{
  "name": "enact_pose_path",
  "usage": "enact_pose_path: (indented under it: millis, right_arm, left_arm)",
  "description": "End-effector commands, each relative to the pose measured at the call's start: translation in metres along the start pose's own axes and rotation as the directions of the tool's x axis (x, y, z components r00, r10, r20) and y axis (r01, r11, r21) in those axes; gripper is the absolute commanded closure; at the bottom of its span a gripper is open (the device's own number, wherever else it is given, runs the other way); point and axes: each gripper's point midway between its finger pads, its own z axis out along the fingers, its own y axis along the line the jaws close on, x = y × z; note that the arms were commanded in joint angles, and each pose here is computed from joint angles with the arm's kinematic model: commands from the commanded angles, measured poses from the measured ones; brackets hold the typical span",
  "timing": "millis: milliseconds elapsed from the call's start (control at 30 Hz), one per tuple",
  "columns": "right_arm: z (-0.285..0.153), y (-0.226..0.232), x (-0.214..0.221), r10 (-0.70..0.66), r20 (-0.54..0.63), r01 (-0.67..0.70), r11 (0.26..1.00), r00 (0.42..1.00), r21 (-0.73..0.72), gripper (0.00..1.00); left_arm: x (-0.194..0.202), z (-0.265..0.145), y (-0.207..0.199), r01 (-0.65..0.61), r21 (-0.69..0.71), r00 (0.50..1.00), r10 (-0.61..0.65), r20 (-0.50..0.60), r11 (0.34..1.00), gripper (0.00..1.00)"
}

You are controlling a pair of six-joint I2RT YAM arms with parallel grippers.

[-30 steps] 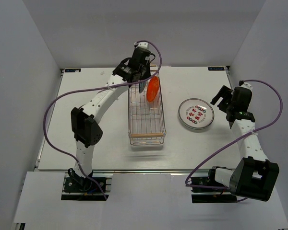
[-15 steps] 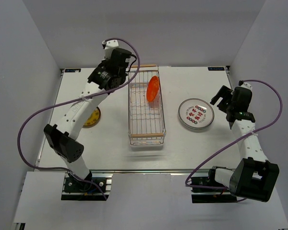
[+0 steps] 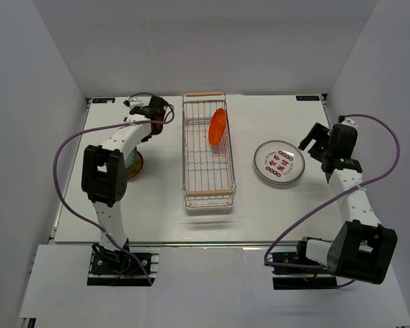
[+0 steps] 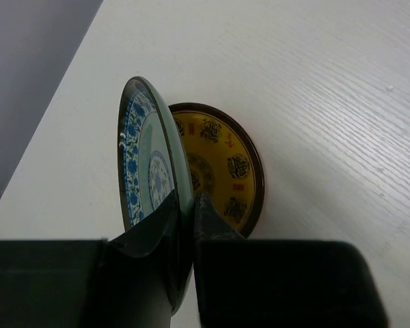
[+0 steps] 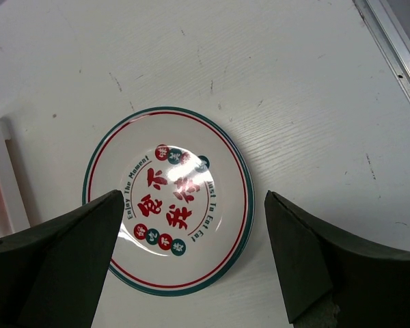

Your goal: Unload the plates from the dish rack

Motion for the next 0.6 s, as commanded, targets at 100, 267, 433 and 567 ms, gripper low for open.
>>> enact_pose_path:
  millis: [100,267,433,567]
  right_arm:
    - [0.004,0.000,-0.002,-0.002,0.004,0.002,1.000,1.000,-0.001,0.11]
    - [0.005,-0.001,-0.002,-0.004,0.000,0.004,1.000,1.000,0.005,0.11]
    - [0.007,-0.002,0.000,-0.005,-0.009,0.005,1.000,1.000,0.012,0.11]
    - [0.008,-0.004,0.001,-0.004,-0.014,0.004,1.000,1.000,0.018,0.11]
  left_arm:
    - [-0.017,0.020,-0.010,0.030,-0.026,0.999,-0.030,0.024,0.999,0.91]
    - [-0.005,0.030,-0.018,0.008,-0.025,0.999,-0.009,-0.034,1.000,0.78]
    - [0.009,0.032,-0.014,0.003,-0.046,0.998,-0.006,-0.067,0.999,0.71]
    - [0.016,0.032,-0.011,-0.013,-0.053,0.996,0.008,-0.090,0.999,0.60]
